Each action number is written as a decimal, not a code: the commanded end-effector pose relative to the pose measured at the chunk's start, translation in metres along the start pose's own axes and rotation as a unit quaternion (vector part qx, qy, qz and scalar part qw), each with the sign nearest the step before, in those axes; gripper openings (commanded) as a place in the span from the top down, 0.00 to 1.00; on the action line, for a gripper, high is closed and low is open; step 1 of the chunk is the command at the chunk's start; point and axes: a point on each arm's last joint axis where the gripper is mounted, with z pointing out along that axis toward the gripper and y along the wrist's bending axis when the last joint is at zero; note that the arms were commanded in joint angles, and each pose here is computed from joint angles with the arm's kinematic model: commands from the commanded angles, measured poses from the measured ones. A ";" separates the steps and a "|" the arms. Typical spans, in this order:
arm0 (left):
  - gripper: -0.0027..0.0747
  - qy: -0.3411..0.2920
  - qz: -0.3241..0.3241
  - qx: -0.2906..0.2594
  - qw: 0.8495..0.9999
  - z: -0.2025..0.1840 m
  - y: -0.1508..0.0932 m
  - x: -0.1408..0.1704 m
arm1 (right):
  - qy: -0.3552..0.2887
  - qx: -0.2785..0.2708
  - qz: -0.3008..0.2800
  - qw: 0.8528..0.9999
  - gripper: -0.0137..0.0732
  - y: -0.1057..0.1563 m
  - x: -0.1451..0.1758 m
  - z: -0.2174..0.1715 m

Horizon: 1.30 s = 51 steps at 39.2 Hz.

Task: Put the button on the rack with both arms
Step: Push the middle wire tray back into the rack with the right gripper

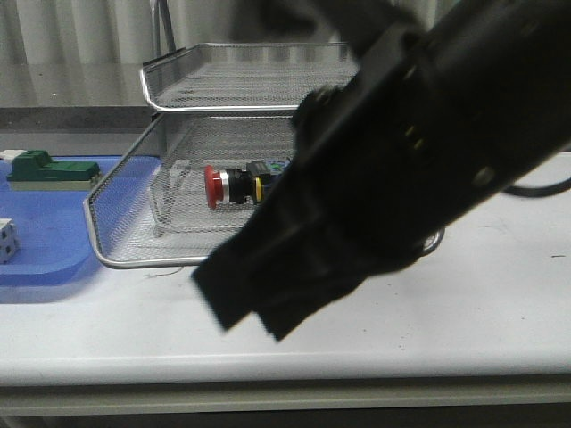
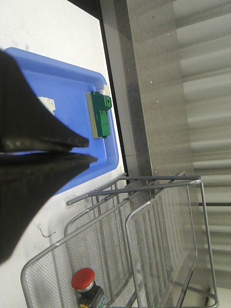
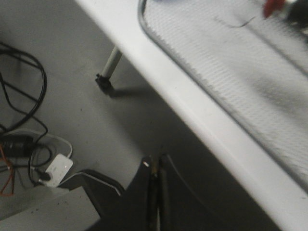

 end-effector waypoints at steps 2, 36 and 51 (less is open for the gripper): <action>0.99 -0.047 -0.011 -0.009 0.999 -0.001 0.002 -0.014 | -0.028 0.006 -0.003 1.000 0.97 0.002 -0.015 0.019; 0.99 -0.047 -0.011 -0.009 0.999 -0.001 0.002 -0.014 | -0.058 0.081 0.022 0.995 0.97 -0.064 -0.060 0.065; 0.99 -0.047 -0.011 -0.009 0.999 -0.001 0.002 -0.014 | -0.088 0.112 0.038 0.989 0.97 -0.101 -0.088 0.072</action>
